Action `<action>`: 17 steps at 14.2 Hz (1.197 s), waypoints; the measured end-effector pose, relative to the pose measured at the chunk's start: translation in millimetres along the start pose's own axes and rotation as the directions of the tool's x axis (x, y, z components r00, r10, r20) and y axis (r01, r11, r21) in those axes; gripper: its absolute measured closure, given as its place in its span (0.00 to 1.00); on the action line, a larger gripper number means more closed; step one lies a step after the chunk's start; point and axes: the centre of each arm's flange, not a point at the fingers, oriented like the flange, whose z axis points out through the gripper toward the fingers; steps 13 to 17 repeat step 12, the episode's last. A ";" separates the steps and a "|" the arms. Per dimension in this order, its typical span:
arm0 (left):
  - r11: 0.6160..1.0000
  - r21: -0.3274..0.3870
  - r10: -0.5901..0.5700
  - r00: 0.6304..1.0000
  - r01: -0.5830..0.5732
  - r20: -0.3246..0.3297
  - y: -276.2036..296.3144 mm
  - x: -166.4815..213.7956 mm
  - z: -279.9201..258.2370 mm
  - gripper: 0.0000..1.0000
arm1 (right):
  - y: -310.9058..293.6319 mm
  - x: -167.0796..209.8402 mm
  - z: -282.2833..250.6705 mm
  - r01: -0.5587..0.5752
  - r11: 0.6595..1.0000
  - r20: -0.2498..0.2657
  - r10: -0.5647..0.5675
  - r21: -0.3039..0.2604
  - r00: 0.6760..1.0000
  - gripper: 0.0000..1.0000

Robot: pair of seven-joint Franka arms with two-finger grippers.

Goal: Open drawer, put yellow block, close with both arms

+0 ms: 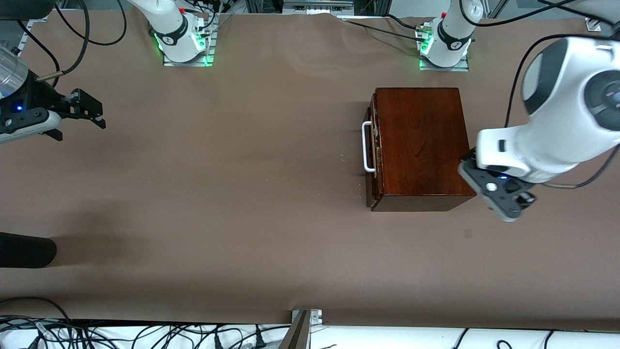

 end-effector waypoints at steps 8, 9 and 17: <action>0.789 -0.078 -0.608 0.793 0.609 0.044 -29.0 -148.8 -2.1 0.00 | 0.0 0.1 -0.1 0.000 1.000 -0.001 0.000 0.000 1.000 0.00; 0.780 -0.079 -0.619 0.784 0.621 0.045 -25.4 -162.9 2.7 0.00 | 0.0 0.1 0.0 0.000 1.000 -0.001 0.000 0.000 1.000 0.00; 0.781 -0.080 -0.618 0.785 0.620 0.046 -11.8 -173.6 8.4 0.00 | 0.0 0.1 0.0 0.000 1.000 -0.001 0.000 0.000 1.000 0.00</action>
